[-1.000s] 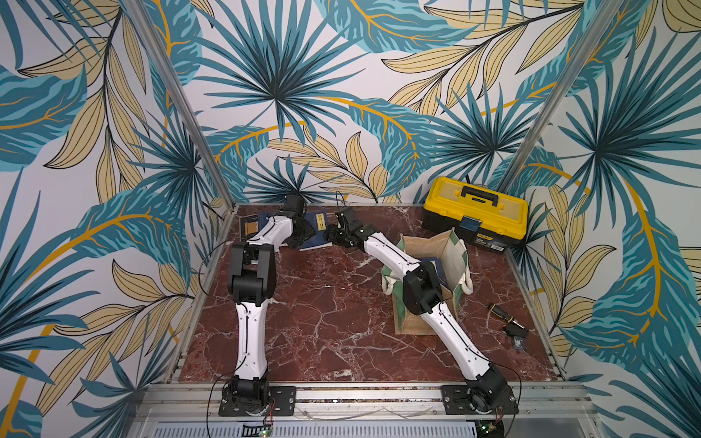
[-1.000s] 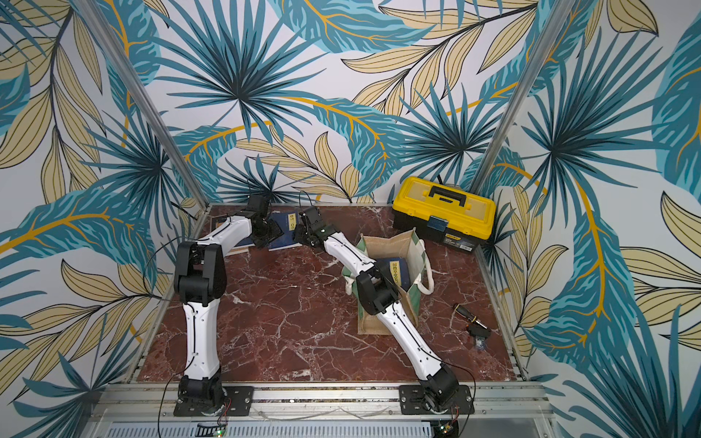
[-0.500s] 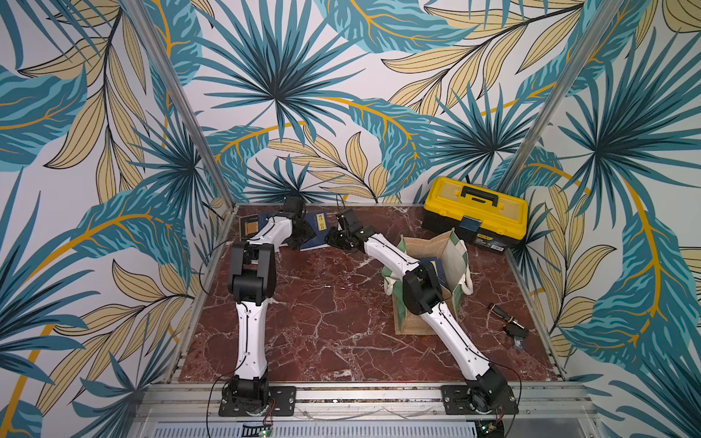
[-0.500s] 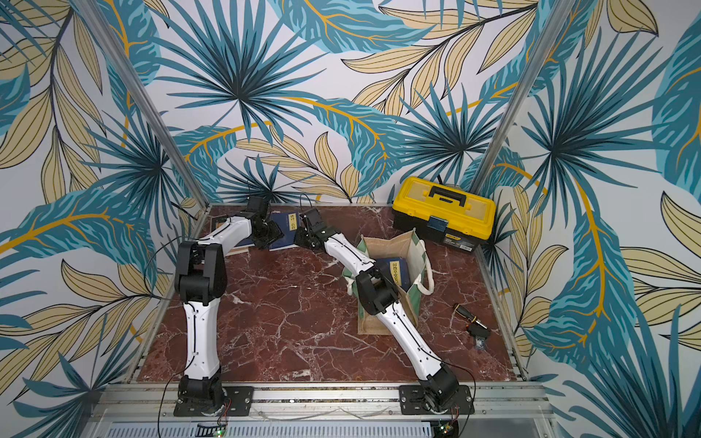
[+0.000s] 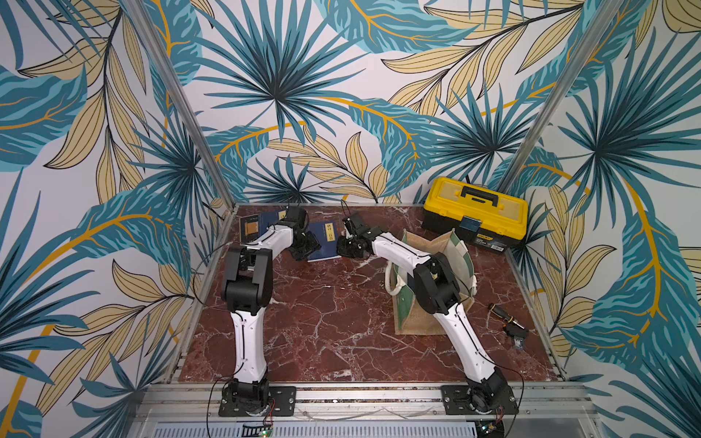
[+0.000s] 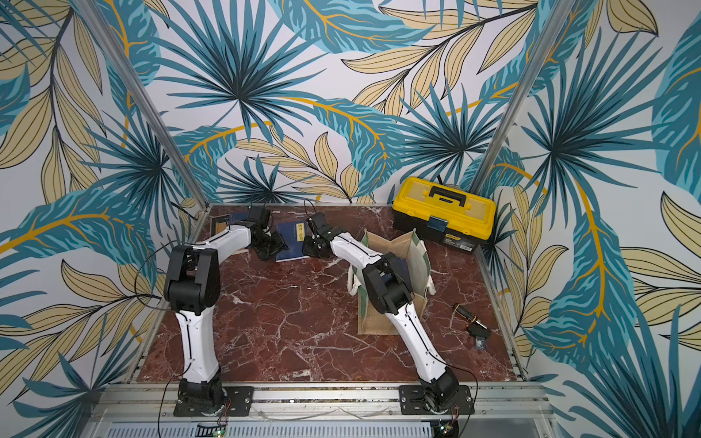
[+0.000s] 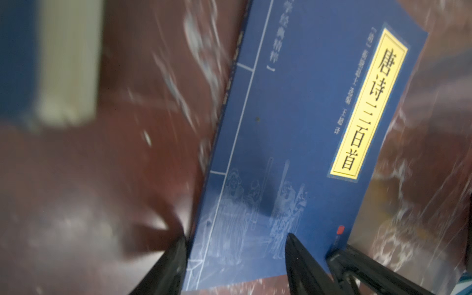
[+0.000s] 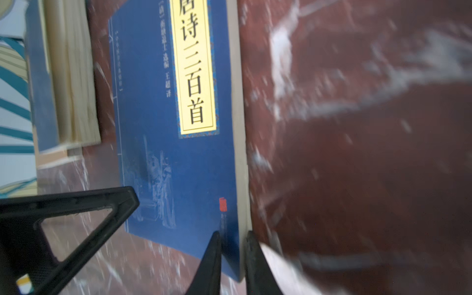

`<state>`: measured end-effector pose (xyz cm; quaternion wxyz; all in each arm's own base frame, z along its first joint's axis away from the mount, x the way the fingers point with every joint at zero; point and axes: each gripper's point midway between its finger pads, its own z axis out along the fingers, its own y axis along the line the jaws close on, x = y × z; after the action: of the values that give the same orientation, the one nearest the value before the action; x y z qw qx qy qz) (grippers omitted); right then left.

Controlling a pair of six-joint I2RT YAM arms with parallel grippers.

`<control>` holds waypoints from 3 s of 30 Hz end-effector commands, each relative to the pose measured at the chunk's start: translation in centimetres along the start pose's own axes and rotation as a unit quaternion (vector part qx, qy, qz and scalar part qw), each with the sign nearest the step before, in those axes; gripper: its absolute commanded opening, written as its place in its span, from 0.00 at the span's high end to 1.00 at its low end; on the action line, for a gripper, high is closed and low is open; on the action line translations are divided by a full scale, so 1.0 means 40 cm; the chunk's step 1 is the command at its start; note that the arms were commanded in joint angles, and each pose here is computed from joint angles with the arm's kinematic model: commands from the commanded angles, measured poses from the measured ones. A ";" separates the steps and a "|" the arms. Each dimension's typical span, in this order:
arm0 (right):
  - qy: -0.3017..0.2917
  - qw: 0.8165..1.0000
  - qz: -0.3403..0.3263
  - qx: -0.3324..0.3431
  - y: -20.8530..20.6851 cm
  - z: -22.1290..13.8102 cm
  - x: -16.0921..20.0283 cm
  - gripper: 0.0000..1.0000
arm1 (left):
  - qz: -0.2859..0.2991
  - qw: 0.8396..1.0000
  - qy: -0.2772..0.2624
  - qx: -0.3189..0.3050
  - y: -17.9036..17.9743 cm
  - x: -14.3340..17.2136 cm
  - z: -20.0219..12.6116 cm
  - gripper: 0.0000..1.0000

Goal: Put the books into the canvas bag
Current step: Move the book to the center of the board, then pick up the book from the center of the board.

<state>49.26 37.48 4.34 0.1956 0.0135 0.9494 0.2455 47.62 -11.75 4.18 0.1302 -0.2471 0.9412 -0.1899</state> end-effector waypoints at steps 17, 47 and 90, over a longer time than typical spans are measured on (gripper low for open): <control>0.070 0.994 -0.021 0.084 -0.127 -0.275 0.390 0.64 | 0.068 0.994 0.057 0.059 0.070 0.453 -0.184 0.38; 0.075 0.992 -0.013 0.099 -0.119 -0.132 0.201 0.52 | 0.059 0.991 0.056 0.102 0.073 0.205 -0.039 0.37; -0.036 0.990 -0.133 0.033 0.014 -0.552 0.152 0.64 | 0.166 0.961 -0.053 0.214 -0.052 0.384 -0.374 1.00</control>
<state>35.91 29.55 16.31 0.2172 -0.0710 0.9517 0.2049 32.14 -18.94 15.15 0.2248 -0.0977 0.8810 -0.4047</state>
